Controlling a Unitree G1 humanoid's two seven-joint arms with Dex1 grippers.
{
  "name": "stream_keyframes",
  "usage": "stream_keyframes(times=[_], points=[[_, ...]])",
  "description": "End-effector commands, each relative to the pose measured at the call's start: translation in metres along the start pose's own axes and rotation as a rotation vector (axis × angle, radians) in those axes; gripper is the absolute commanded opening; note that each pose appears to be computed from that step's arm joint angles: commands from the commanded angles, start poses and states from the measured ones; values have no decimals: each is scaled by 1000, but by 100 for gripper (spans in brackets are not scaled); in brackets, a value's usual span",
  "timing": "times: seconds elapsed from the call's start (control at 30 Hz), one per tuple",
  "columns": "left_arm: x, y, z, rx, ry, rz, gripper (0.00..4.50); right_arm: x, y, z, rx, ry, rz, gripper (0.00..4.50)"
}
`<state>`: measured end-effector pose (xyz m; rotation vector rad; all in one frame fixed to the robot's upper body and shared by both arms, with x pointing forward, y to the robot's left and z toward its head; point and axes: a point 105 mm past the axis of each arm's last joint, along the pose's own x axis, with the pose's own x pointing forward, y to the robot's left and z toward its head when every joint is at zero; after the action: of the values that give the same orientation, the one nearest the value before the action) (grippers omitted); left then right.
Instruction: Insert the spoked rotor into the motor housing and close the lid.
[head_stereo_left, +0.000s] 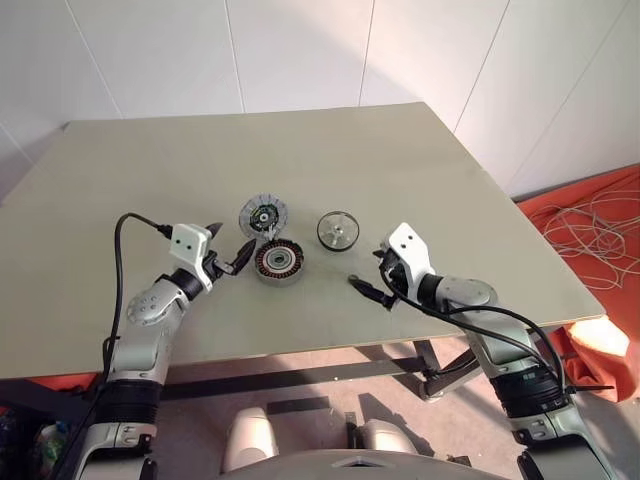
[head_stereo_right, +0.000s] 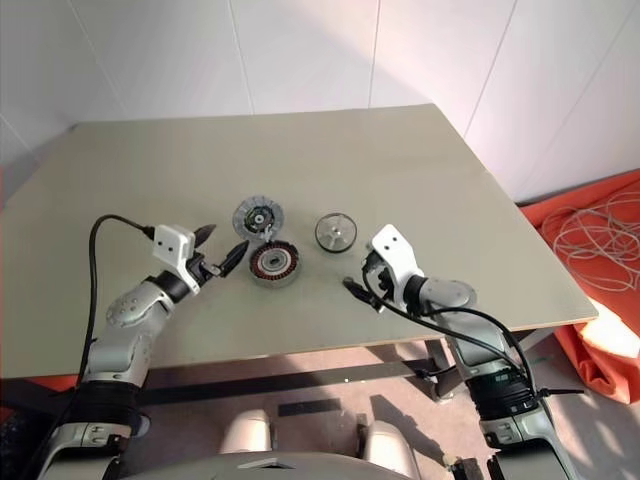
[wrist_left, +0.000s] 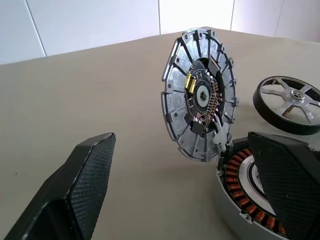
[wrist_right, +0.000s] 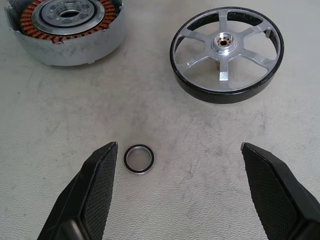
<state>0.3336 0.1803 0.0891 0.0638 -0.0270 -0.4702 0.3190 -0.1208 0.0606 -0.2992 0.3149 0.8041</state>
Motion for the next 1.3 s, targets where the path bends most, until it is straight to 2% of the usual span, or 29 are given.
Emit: stream_keyframes(times=[0.03,0.23,0.4,0.7,0.87,1.13,1.3], points=[[-2,-8,12,10,-30,-39,450,-3,-11,25,-45,-77,-33,446],[-6,-10,8,6,-13,-51,450,-13,-58,42,-78,-134,-193,446],[-8,-8,6,2,-6,-56,450,-16,-74,37,-76,-121,-205,446],[-13,0,6,-23,4,-80,450,-7,-41,34,-61,-114,-48,446],[-13,-8,4,-65,16,-127,450,-3,-23,16,-51,-17,12,446],[-10,-12,5,-70,23,-138,450,9,2,7,-28,36,48,446],[-11,-14,7,-69,26,-143,450,11,7,5,-23,48,43,446]])
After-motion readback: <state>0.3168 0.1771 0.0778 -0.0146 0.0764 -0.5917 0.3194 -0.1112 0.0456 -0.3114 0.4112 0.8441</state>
